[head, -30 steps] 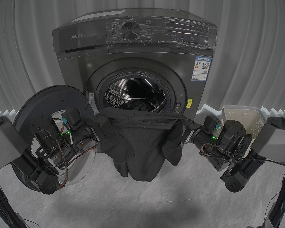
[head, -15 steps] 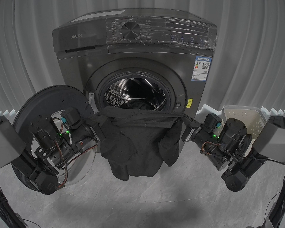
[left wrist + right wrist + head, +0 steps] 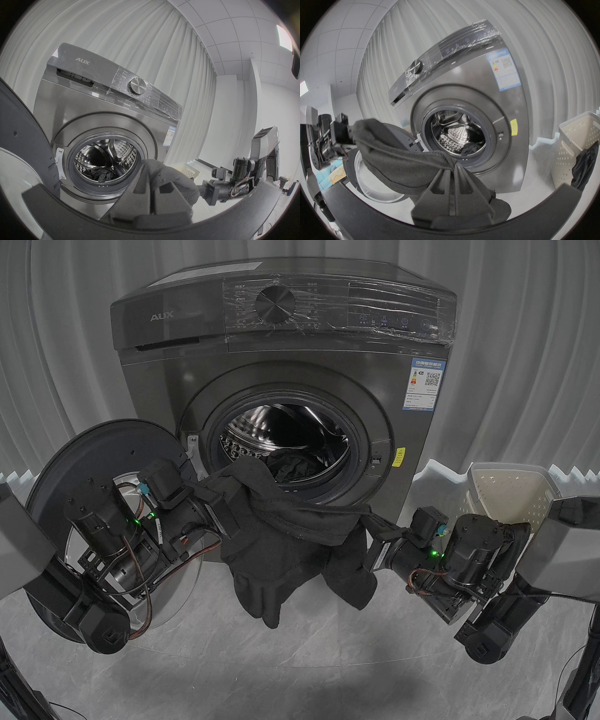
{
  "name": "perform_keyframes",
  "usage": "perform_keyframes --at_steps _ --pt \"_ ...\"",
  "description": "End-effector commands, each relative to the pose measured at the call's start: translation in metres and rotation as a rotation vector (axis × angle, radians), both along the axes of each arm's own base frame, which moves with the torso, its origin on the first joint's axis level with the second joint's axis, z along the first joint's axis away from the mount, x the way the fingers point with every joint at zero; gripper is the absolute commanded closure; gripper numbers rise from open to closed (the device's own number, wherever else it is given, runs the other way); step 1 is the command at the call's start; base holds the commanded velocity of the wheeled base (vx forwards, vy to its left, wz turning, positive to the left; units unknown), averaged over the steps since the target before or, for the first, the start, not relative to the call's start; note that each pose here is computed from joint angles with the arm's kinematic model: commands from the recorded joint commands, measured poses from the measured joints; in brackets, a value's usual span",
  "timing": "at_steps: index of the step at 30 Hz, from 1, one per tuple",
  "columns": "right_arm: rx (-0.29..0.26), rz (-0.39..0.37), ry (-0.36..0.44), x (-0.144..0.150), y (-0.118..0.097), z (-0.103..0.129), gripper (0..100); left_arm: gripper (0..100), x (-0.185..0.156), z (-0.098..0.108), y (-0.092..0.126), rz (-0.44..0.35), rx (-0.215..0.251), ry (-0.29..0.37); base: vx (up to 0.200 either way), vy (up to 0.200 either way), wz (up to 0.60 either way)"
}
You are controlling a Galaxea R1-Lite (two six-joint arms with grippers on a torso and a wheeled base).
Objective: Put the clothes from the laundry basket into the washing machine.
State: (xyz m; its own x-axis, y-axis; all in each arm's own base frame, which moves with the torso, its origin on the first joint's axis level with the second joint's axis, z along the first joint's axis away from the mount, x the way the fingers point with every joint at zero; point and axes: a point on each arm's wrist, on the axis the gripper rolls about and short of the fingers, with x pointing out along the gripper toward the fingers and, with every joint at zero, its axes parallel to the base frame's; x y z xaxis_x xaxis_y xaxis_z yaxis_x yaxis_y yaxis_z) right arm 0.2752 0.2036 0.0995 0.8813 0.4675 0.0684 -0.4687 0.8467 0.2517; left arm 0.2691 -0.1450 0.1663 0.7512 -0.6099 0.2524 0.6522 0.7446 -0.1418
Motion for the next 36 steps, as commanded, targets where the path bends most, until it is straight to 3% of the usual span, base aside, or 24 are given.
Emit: perform_keyframes --at_steps 1,2,6,12,16,24,36 --pt "-0.033 0.024 0.038 -0.005 0.007 -0.015 100 100 0.002 0.001 -0.002 -0.003 -0.003 -0.004 0.000 0.000 0.00" --pt "-0.034 0.023 0.037 -0.005 0.007 -0.015 0 100 0.003 0.000 -0.002 -0.003 -0.002 -0.001 0.000 0.000 0.00" --pt "-0.046 0.052 0.049 -0.010 0.010 -0.019 0 100 0.004 0.001 -0.004 0.009 -0.008 -0.006 0.000 0.000 0.00" --pt "-0.123 0.175 0.134 -0.023 0.007 -0.044 0 100 0.007 0.008 -0.005 0.021 -0.026 -0.032 0.000 0.000 0.00" --pt "-0.140 0.237 0.142 -0.025 0.008 -0.048 0 100 0.007 0.009 -0.005 0.021 -0.028 -0.036 0.000 0.000 0.00" --pt "-0.165 0.231 0.100 0.003 0.025 -0.066 0 100 0.005 0.009 -0.009 0.005 -0.028 -0.034 0.000 0.000 0.00" --pt "-0.200 0.259 0.151 0.034 0.059 -0.074 0 100 -0.001 0.012 -0.014 -0.022 -0.030 -0.042 0.000 0.000 0.00"
